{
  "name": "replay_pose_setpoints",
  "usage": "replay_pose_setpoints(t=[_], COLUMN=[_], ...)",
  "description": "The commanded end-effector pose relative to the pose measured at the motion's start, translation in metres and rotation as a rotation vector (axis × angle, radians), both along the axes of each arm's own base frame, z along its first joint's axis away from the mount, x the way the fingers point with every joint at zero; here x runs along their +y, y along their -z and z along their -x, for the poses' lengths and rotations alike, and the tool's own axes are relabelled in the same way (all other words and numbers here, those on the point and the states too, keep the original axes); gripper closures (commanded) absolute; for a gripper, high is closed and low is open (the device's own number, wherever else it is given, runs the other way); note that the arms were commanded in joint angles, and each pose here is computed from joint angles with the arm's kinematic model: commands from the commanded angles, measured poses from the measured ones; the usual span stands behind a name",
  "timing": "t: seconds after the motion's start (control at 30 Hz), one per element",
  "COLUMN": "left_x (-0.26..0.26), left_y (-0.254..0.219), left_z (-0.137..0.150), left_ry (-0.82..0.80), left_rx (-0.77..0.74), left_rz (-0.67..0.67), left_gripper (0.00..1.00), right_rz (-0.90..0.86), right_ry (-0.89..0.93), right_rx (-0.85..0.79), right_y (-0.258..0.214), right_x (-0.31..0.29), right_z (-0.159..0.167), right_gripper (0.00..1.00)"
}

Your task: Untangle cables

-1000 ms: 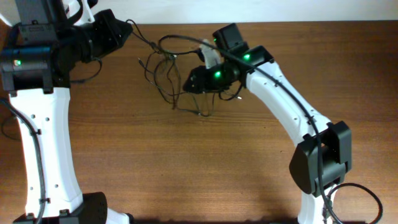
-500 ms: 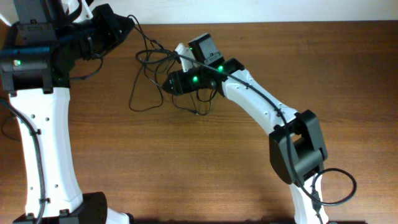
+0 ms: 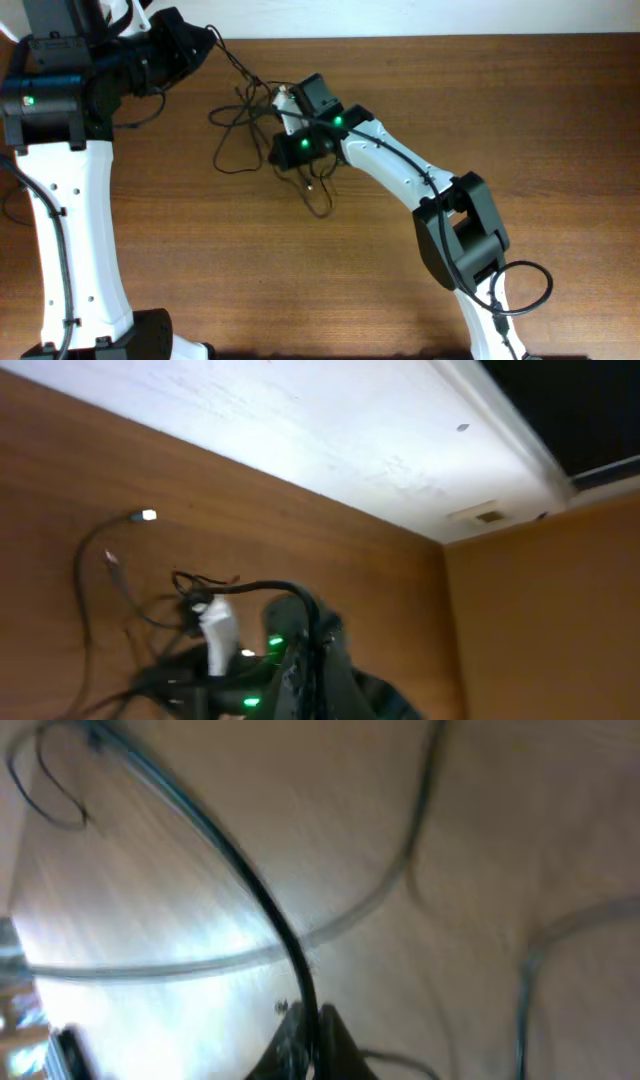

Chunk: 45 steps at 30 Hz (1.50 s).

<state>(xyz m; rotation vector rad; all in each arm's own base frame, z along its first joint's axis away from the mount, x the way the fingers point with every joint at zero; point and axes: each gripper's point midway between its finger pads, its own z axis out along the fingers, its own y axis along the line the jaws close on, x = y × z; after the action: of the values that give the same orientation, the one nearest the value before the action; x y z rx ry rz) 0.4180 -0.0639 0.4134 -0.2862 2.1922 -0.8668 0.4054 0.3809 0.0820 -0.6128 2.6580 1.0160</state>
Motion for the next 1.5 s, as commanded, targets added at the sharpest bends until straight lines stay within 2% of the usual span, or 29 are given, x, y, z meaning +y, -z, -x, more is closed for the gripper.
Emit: replay_pose_setpoints(t=[0.0,0.07,0.17,0.37,0.5,0.67,0.9,1.03,1.23,1.37,1.47], left_x=[0.035,0.059,0.079,0.079,0.079,0.081,0.081,0.09,0.107,0.108,0.108], left_y=[0.019,0.035,0.077,0.163,0.208,0.25,0.279,0.279,0.279,0.278,0.278], left_z=[-0.007,-0.011,-0.022,-0.039,-0.043,-0.051,-0.057,-0.058,-0.059,-0.06,-0.061], left_ry=[-0.12,-0.224,-0.257,-0.125,-0.07,-0.048,-0.032,-0.062,-0.113,-0.119,-0.12], left_rx=[0.012,0.066,0.186,0.404,0.516,0.605,0.653,0.652,0.657,0.652,0.648], left_rz=[-0.203,-0.297,-0.414,-0.482,-0.501,-0.502,-0.503,-0.549,-0.63,-0.638,-0.638], left_gripper=[1.0,1.0,1.0,1.0,1.0,1.0,1.0,1.0,1.0,1.0,1.0], right_rz=[-0.079,-0.106,-0.044,-0.047,-0.094,-0.144,-0.162,-0.123,-0.145,-0.183,-0.195], right_ry=[0.01,-0.048,-0.091,0.011,0.117,0.158,0.426,0.592,0.755,0.776,0.725], right_rx=[-0.018,-0.03,-0.071,-0.204,-0.273,-0.426,-0.615,-0.622,-0.533,-0.394,-0.271], right_y=[-0.066,-0.099,-0.138,-0.209,-0.255,-0.311,-0.374,-0.378,-0.365,-0.335,-0.305], right_x=[-0.042,-0.059,-0.084,-0.133,-0.167,-0.192,-0.274,-0.318,-0.371,-0.398,-0.397], right_z=[-0.007,0.011,0.046,0.059,0.066,0.096,0.128,0.134,0.118,0.102,0.094], right_gripper=[0.96,0.96,0.96,0.96,0.96,0.96,0.96,0.96,0.96,0.96,0.96])
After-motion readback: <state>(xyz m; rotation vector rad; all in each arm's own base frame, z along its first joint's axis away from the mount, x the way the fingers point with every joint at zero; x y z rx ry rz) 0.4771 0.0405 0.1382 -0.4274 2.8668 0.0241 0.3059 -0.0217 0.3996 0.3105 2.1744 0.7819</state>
